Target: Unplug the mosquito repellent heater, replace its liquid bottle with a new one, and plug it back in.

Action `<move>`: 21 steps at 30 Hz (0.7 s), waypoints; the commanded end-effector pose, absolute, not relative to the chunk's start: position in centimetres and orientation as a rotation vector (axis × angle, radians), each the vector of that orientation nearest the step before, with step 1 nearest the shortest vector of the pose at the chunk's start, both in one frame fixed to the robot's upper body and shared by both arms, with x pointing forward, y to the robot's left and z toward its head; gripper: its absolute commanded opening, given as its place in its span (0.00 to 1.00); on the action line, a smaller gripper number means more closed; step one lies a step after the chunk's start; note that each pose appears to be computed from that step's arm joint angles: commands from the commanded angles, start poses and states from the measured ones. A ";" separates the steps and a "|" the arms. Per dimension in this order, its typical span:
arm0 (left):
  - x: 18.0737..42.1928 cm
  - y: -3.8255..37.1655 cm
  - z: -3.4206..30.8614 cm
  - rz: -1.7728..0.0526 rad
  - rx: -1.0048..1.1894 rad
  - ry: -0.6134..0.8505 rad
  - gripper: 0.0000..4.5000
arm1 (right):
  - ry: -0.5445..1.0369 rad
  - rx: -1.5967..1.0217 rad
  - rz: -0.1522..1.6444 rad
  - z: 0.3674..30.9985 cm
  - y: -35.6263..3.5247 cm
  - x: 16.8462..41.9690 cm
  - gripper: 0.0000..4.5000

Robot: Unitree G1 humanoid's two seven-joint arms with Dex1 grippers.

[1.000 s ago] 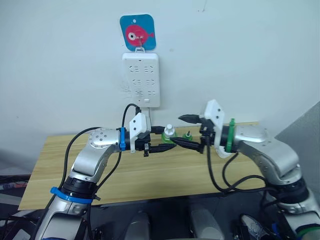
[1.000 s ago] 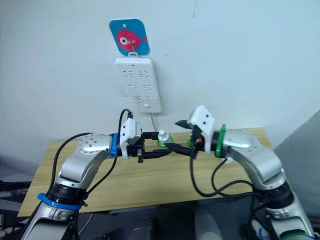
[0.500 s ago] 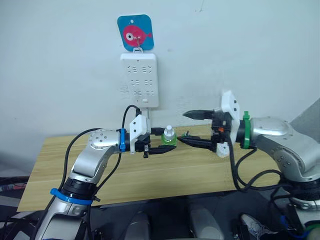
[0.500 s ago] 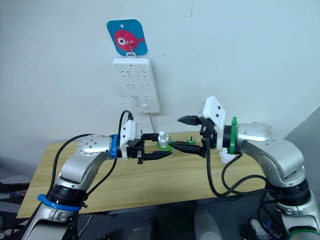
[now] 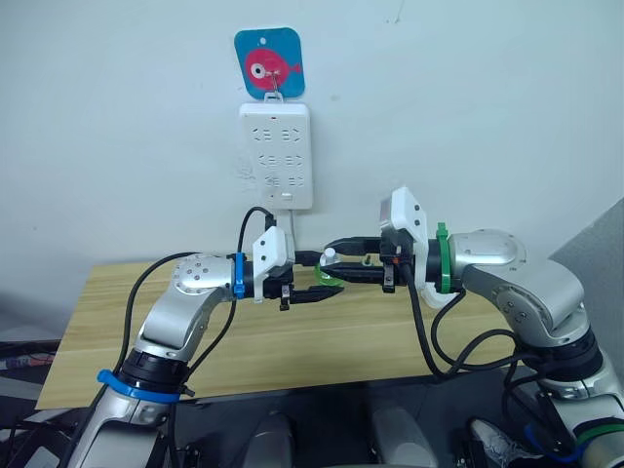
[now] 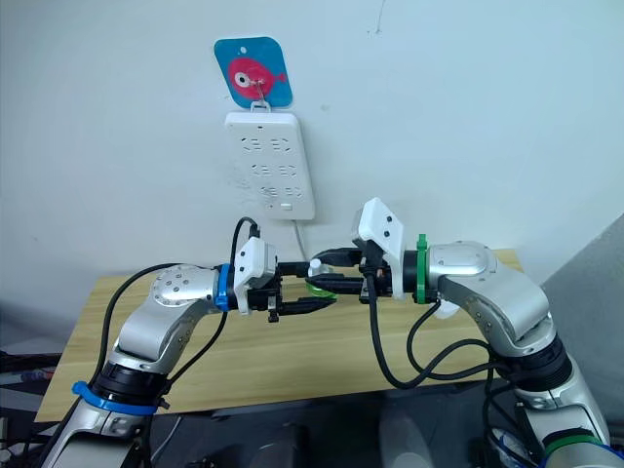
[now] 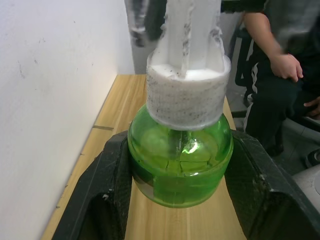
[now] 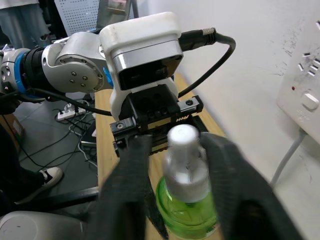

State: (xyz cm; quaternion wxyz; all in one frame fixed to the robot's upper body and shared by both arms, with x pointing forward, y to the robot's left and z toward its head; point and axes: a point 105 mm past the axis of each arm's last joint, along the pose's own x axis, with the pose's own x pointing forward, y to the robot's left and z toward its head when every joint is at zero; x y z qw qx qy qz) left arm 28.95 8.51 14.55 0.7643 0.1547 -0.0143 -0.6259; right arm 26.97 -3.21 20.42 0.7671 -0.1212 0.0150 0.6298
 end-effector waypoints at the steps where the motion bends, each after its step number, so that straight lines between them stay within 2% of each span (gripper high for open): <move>1: 28.7 8.4 15.6 -1.353 0.361 -0.078 0.50 | -0.022 -0.287 1.403 21.4 -2.9 26.5 0.06; 4: 28.6 8.6 15.3 -1.351 0.363 -0.065 0.50 | -0.046 -0.276 1.413 22.1 -3.1 26.3 0.06; 8: 28.7 9.4 14.1 -1.335 0.379 -0.010 0.50 | -0.117 -0.215 1.392 24.9 -3.9 26.4 0.06; 12: 28.9 11.5 12.0 -1.284 0.397 0.111 0.50 | -0.144 -0.197 1.292 26.0 -5.7 27.2 0.06; 15: 28.8 12.6 11.1 -1.260 0.423 0.155 0.50 | -0.102 -0.230 1.233 23.9 -6.5 27.5 0.06; 21: 27.9 15.2 9.6 -1.211 0.462 0.252 0.50 | 0.003 -0.331 1.008 13.9 -7.9 30.1 0.06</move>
